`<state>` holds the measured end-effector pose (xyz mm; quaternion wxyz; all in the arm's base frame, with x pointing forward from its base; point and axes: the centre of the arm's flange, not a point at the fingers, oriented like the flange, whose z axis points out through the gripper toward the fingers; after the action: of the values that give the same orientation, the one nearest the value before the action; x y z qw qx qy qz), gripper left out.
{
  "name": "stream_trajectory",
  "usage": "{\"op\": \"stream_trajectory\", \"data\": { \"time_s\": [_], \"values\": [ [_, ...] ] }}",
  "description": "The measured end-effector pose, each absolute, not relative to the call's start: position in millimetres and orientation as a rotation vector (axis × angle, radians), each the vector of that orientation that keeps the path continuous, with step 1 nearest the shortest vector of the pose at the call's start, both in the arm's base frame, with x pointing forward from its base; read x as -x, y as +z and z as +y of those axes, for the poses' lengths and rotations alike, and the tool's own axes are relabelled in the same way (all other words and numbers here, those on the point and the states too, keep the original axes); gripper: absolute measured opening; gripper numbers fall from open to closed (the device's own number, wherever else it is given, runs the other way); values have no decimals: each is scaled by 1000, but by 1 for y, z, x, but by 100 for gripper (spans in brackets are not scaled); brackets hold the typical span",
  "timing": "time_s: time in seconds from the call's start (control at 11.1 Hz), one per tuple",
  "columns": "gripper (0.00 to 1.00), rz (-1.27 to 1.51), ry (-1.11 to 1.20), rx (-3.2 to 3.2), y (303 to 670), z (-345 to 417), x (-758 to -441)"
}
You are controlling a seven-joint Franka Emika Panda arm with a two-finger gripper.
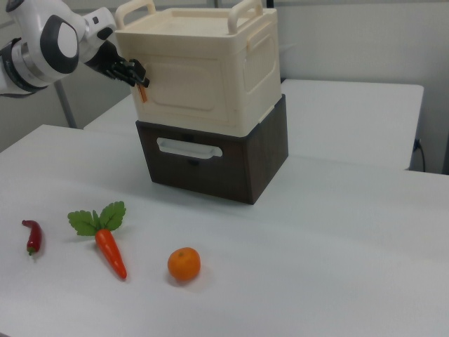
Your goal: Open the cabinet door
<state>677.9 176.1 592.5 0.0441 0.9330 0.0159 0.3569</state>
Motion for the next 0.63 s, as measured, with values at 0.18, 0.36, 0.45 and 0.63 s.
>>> {"op": "stream_trajectory", "data": {
  "time_s": [0.18, 0.36, 0.45, 0.63],
  "values": [
    [39, 57, 1093, -2855, 593, 180, -677],
    [34, 60, 1093, -2856, 592, 181, -677],
    [26, 63, 1093, -2857, 592, 183, -676],
    [18, 60, 1092, -2857, 592, 181, -677]
  ]
}}
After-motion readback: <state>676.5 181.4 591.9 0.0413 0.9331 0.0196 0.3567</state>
